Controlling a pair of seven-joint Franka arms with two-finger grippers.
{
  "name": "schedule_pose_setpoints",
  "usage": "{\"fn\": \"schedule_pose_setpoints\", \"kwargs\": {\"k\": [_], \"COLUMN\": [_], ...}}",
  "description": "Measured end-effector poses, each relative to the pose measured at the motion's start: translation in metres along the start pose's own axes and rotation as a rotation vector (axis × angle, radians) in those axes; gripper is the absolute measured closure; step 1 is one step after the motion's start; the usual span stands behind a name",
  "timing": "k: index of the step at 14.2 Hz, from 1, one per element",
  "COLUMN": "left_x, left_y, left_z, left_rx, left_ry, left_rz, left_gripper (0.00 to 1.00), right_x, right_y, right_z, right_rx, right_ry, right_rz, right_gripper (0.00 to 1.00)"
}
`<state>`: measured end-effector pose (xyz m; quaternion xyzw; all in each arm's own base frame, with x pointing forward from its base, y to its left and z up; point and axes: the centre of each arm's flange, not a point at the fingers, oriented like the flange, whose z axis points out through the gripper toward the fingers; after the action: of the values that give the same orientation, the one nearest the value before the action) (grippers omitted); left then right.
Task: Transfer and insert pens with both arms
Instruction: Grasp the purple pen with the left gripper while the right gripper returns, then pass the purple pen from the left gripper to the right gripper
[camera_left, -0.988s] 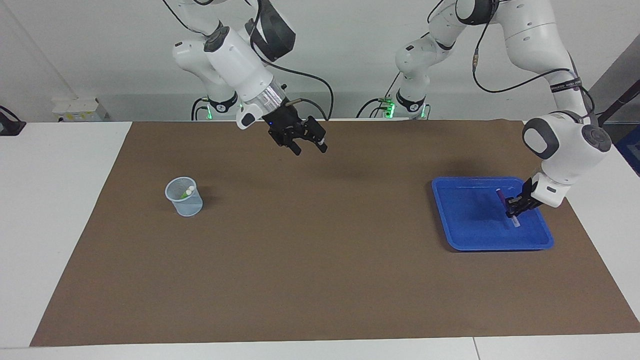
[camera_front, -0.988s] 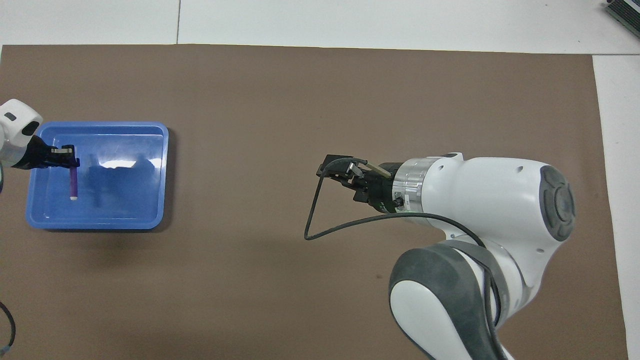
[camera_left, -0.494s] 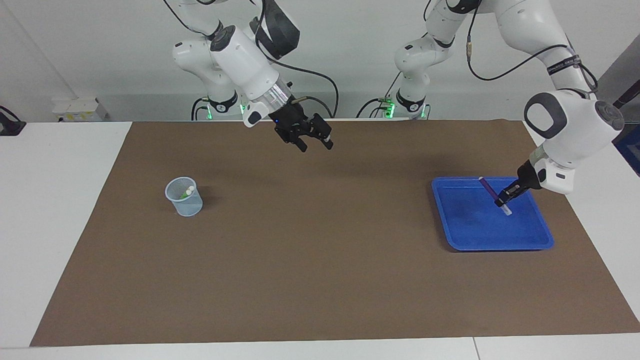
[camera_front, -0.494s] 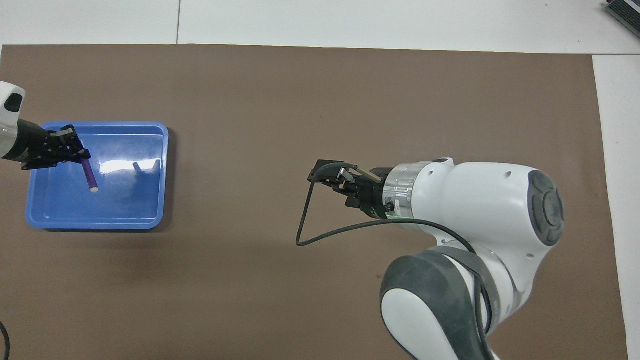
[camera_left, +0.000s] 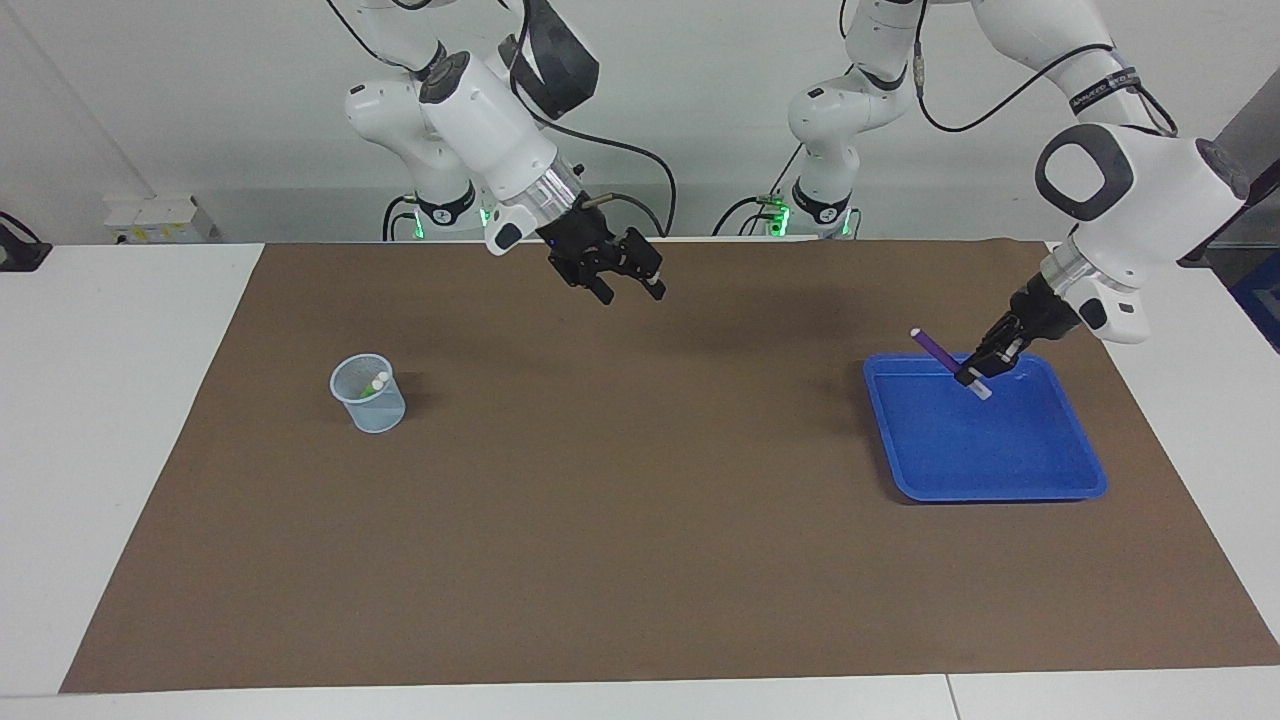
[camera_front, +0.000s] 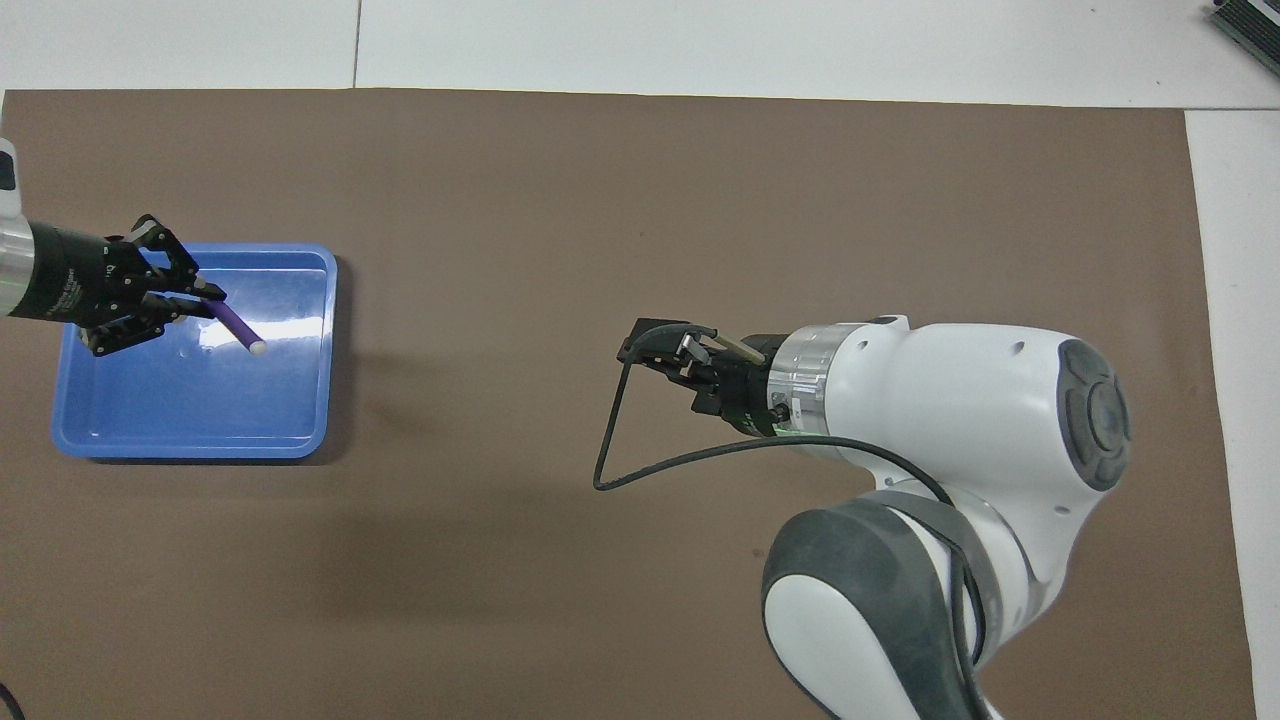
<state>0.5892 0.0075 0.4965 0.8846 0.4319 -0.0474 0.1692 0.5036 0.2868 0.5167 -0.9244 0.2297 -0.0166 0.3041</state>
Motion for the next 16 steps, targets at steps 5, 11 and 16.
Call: {"fn": "schedule_pose_setpoints", "kwargs": {"k": [5,11,16], "left_x": [-0.101,-0.216,-0.27], "left_y": [0.013,0.028,0.03], "left_z": [-0.015,0.012,0.021], "left_rx": [-0.033,-0.094,-0.202], "left_ry": [0.003,0.032,0.012], "left_rz": [-0.231,-0.455,-0.596], "left_gripper": [0.83,0.83,0.83], "right_x": [0.001,0.001,-0.042], "right_y": [0.001,-0.006,-0.037], "right_z": [0.001,-0.002,0.013], "right_rx": [-0.001,0.035,0.122], "right_ry": [0.0,0.034,0.054], "right_rz": [0.002,0.0,-0.022], "right_gripper": [0.0,0.1,0.0]}}
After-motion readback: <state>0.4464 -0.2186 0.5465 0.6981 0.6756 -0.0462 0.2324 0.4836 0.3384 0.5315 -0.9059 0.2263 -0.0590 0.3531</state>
